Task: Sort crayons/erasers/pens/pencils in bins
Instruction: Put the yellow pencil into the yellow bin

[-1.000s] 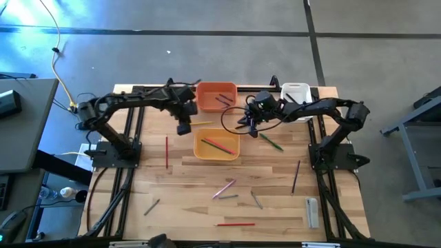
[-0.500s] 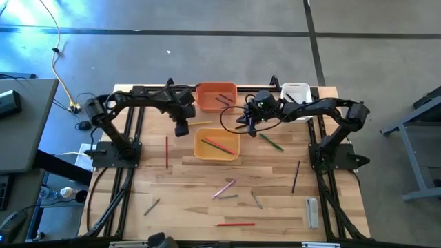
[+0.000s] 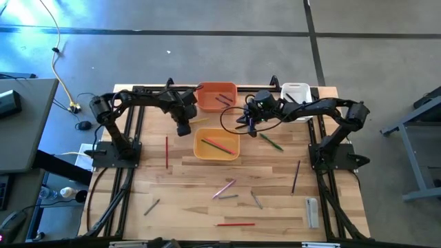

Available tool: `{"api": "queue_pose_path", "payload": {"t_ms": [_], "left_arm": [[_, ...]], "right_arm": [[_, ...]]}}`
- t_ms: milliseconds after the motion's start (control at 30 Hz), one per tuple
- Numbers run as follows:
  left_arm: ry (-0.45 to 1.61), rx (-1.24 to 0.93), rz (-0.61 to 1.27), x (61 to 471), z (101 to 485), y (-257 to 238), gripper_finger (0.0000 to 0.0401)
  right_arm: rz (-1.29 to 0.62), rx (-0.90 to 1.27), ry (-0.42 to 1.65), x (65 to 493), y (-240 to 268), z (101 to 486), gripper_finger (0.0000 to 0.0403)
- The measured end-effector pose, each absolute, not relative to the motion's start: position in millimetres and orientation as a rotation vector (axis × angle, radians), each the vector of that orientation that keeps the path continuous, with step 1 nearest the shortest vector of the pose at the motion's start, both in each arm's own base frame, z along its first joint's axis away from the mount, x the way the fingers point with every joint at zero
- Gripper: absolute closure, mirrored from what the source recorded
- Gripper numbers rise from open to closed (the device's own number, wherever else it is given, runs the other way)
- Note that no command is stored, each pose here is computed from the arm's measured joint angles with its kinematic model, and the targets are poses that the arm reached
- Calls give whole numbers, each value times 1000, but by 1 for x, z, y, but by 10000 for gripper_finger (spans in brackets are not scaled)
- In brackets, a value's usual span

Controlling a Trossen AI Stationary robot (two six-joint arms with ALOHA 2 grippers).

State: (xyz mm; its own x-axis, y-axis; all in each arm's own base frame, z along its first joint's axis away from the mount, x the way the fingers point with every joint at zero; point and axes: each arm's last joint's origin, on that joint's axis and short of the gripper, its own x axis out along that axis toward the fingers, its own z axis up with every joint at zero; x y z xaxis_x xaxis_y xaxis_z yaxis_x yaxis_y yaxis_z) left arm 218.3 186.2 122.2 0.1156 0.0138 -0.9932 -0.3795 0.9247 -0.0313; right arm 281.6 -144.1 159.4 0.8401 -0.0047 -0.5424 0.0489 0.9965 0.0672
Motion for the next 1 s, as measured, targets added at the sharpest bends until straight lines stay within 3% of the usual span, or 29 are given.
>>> {"api": "queue_pose_path", "payload": {"t_ms": [467,733,1000], "left_arm": [[1518,-669,265,203,134,120,400],[1452,-733,343,193,135,78,400],[1446,-722,298,198,133,35,400]], "right_arm": [[-21,72,593,281,-144,158,403],[-16,54,590,281,-144,158,403],[-17,56,589,281,-144,158,403]]}}
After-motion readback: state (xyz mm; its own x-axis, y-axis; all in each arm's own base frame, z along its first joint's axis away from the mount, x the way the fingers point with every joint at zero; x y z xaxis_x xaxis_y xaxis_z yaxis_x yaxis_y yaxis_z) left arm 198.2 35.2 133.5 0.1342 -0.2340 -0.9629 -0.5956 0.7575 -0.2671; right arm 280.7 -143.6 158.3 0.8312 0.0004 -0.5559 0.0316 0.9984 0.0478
